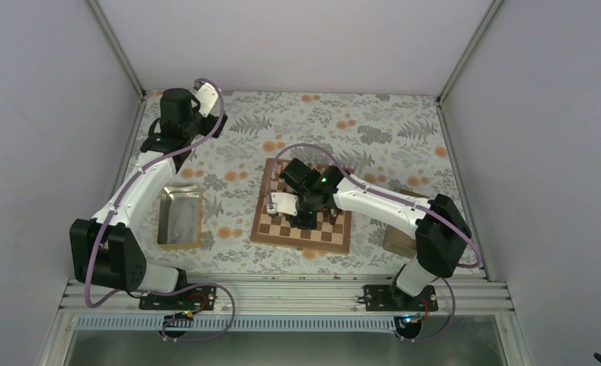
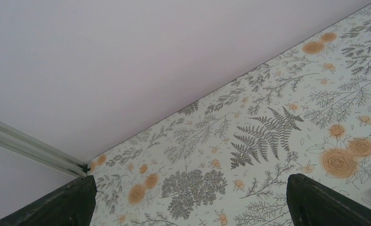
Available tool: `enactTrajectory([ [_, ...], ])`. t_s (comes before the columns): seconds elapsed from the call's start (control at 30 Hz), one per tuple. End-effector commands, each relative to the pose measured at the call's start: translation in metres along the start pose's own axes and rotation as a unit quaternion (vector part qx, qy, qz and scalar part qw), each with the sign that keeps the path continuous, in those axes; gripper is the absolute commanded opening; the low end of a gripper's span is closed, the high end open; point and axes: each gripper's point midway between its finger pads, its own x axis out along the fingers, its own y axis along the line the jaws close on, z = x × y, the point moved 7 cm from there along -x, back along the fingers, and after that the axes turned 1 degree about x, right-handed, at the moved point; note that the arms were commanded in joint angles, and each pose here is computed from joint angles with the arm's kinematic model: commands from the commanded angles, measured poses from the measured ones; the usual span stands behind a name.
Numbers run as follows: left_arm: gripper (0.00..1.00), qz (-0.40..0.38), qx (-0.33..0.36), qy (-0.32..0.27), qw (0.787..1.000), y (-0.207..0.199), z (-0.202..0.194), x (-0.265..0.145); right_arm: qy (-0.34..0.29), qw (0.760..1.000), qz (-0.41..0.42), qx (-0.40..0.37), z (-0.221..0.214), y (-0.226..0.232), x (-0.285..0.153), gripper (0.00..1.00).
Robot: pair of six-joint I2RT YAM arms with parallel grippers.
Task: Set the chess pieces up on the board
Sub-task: Place the chess piece on the chessboard.
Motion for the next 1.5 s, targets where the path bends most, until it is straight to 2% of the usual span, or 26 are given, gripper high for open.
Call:
enactTrajectory([
  [0.0,1.0,0.012,-0.005,-0.009,1.0,0.004,0.001,-0.003,-0.048,0.999,-0.026,-0.002,0.018,-0.015,-0.041,0.04],
  [0.2,1.0,0.008,-0.005,-0.013,1.0,0.004,0.002,-0.004,-0.068,0.996,-0.063,0.018,0.018,-0.04,-0.088,0.04],
  [0.3,1.0,0.01,-0.004,-0.012,1.0,0.004,0.0,-0.005,-0.068,0.995,-0.068,0.02,0.016,-0.042,-0.094,0.04],
  [0.63,1.0,0.012,-0.005,-0.012,1.0,0.005,-0.001,-0.004,-0.04,0.997,-0.054,0.028,0.0,-0.037,-0.074,0.04],
  [1.0,1.0,0.009,-0.003,-0.005,1.0,0.003,-0.004,0.002,-0.021,0.999,0.019,0.021,-0.016,-0.008,-0.027,0.04],
  [1.47,1.0,0.005,-0.003,0.0,1.0,0.002,-0.008,0.007,-0.001,0.999,0.035,0.014,-0.028,0.005,0.0,0.04],
])
